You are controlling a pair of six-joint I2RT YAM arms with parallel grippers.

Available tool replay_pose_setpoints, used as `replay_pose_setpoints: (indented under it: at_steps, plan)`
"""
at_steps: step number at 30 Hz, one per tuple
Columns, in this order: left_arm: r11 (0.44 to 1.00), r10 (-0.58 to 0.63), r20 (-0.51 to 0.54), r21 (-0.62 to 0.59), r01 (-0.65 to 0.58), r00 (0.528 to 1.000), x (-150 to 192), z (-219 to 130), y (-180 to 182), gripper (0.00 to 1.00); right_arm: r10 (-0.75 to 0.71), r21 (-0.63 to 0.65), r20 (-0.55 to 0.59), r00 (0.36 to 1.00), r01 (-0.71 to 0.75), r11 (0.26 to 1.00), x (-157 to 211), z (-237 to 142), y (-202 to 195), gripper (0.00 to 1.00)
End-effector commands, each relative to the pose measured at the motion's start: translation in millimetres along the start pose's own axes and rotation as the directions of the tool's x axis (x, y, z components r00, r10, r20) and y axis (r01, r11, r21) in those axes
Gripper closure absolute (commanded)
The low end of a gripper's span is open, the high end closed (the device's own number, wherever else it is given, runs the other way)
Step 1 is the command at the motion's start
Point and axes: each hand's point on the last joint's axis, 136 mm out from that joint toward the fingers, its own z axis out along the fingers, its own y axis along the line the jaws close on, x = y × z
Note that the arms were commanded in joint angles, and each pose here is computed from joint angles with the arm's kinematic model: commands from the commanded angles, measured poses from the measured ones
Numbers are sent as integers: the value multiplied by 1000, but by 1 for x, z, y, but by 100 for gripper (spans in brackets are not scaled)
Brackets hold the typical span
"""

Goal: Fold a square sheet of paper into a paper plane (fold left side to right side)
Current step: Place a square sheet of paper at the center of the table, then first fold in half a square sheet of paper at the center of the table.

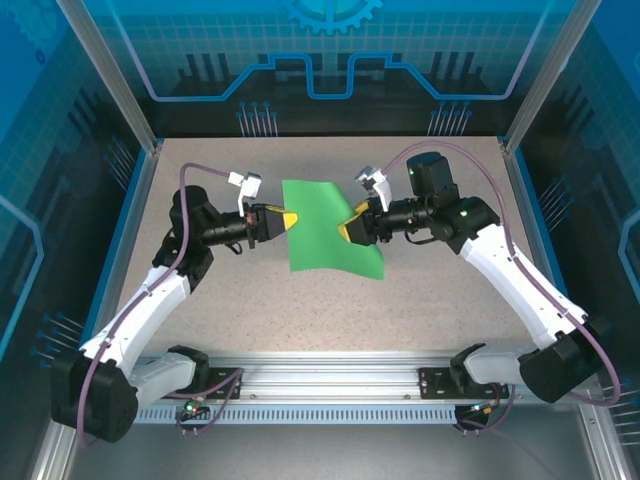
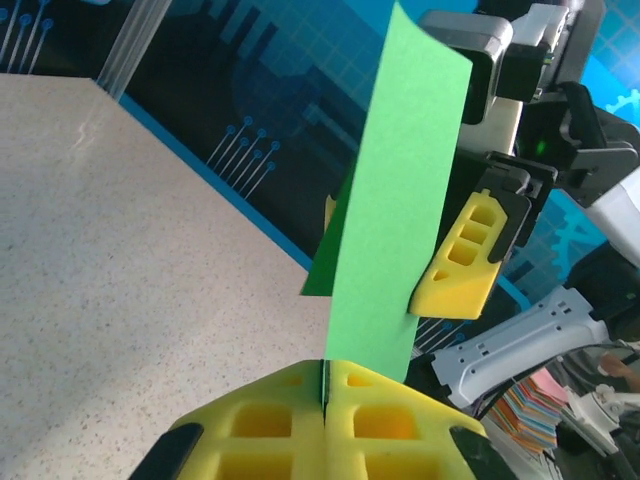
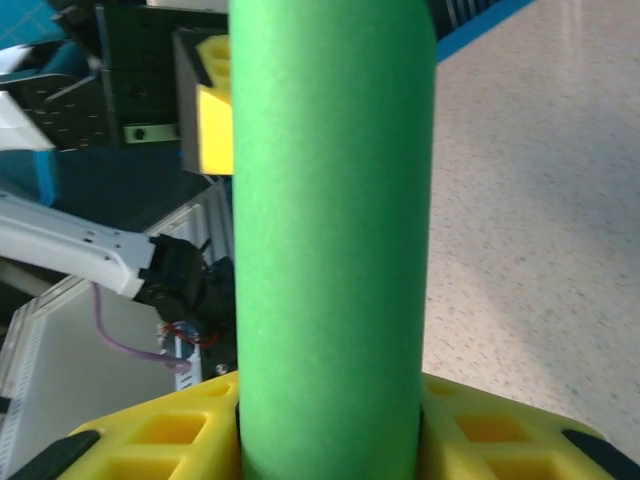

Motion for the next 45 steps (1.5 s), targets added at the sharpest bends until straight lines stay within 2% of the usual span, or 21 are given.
replay_pose_setpoints:
  at_steps: [1, 6, 10, 16, 18, 22, 25, 30, 40, 42, 45]
  plan:
    - [997, -43, -15, -69, 42, 999, 9, 2, 19, 100, 40, 143, 24, 999, -43, 989, 5, -10, -27, 45]
    - [966, -172, -40, -200, 161, 984, 31, 6, 62, 100, 128, 368, 13, 992, -124, 921, 24, -17, -72, 27]
    - [918, -305, -82, -291, 270, 949, 54, 13, 100, 100, 203, 444, -8, 979, -179, 878, 42, -14, -94, 23]
    - [803, -512, -133, -426, 418, 848, 97, 22, 157, 100, 323, 441, 0, 946, -290, 849, 66, 5, -110, 23]
    - [760, -558, -134, -478, 440, 819, 111, 21, 173, 100, 373, 429, 4, 928, -339, 837, 76, 15, -115, 29]
    - [680, -620, -144, -588, 438, 771, 138, 14, 199, 100, 464, 419, -13, 886, -416, 807, 100, 42, -127, 46]
    - [646, -646, -160, -635, 422, 747, 149, 8, 207, 100, 529, 434, -39, 848, -463, 773, 119, 63, -136, 59]
    - [617, -651, -180, -692, 375, 738, 154, -1, 213, 100, 617, 478, -63, 785, -518, 709, 147, 89, -156, 81]
    - [624, -658, -181, -674, 395, 730, 147, 3, 206, 100, 711, 551, -133, 691, -545, 632, 189, 119, -179, 86]
    - [629, -665, -177, -656, 416, 726, 144, 6, 203, 97, 722, 574, -144, 677, -537, 618, 197, 121, -181, 86]
    - [641, -674, -169, -618, 455, 719, 137, 13, 196, 85, 739, 600, -160, 655, -530, 599, 209, 120, -183, 86]
